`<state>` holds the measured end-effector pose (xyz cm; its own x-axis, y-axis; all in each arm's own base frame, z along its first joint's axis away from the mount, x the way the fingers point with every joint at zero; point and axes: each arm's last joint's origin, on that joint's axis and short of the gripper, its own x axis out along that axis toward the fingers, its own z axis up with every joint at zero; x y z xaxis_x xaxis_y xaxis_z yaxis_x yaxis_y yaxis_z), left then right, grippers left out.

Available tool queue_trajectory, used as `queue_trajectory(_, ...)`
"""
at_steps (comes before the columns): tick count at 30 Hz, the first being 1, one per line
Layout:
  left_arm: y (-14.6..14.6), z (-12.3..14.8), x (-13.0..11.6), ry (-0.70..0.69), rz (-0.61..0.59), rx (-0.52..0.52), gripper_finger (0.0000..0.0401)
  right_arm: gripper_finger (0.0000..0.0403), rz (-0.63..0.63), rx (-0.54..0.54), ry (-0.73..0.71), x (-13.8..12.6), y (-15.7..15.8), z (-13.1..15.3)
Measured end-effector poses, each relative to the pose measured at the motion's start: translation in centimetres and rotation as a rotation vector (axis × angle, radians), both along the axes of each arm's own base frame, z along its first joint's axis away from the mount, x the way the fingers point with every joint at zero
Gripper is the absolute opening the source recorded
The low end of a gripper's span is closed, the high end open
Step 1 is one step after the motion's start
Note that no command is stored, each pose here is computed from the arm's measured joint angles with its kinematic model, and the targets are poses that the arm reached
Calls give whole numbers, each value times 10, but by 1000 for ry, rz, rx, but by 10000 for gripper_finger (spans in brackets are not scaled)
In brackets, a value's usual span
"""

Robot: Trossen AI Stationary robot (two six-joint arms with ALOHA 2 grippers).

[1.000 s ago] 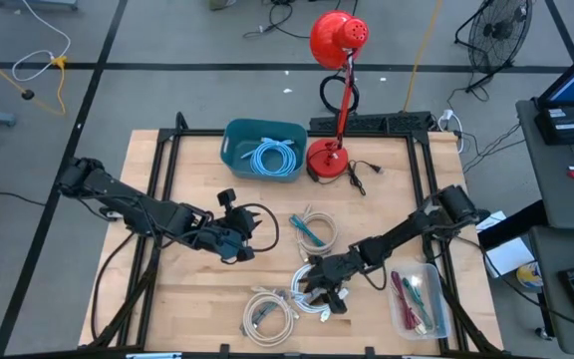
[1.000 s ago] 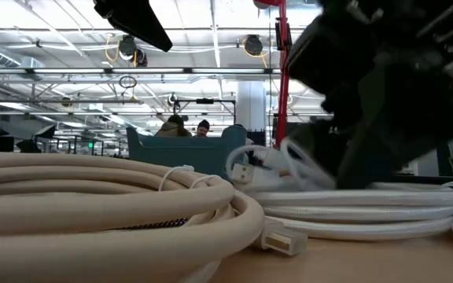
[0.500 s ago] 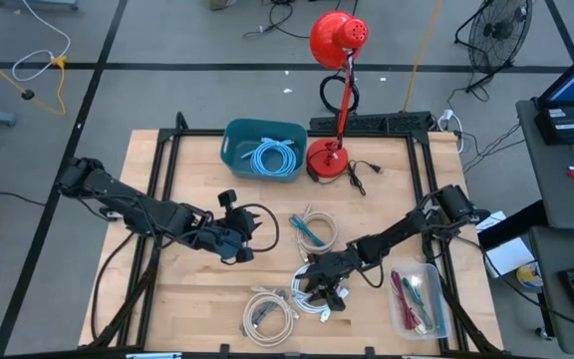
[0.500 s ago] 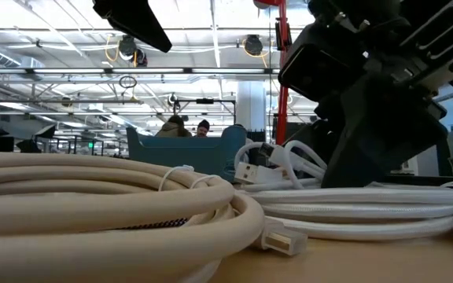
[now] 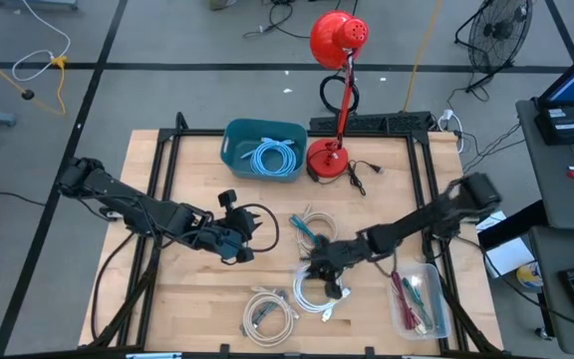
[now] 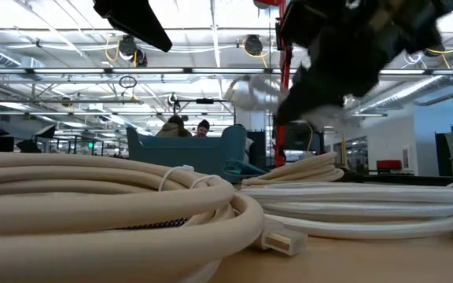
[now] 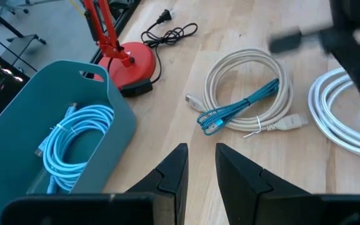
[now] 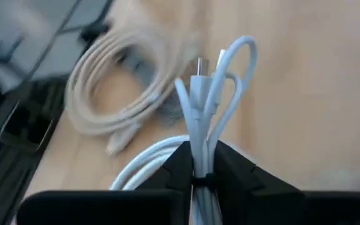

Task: Pick & Place USB Port
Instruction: Put the white charger cable into the transparent bin

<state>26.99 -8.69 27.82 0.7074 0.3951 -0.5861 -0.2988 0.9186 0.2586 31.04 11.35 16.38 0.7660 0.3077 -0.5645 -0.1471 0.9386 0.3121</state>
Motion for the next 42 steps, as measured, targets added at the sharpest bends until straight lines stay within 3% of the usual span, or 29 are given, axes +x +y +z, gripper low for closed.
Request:
queue_trajectory(4, 0, 0, 0, 2, 0, 1, 86, 57, -172, 44, 40, -24, -10, 37)
queue_trajectory(9, 0, 0, 0, 5, -1, 3, 86, 30, -342, 189, 229, -79, -6, 70)
queue_trajectory(15, 0, 0, 0, 4, 1, 1, 86, 30, -527, 318, 403, -149, 14, 85)
queue_trajectory(20, 0, 0, 0, 0, 3, -2, 86, 30, -643, 379, 521, -186, 34, 79)
queue_trajectory(31, 0, 0, 0, -4, 10, -6, 86, 30, -866, 427, 930, -220, 72, 48)
queue_trajectory(38, 0, 0, 0, -4, 10, -6, 85, 30, -917, 342, 982, -223, 72, 40)
queue_trajectory(42, 0, 0, 0, -3, 8, -3, 85, 30, -993, 215, 1082, -227, 67, 33)
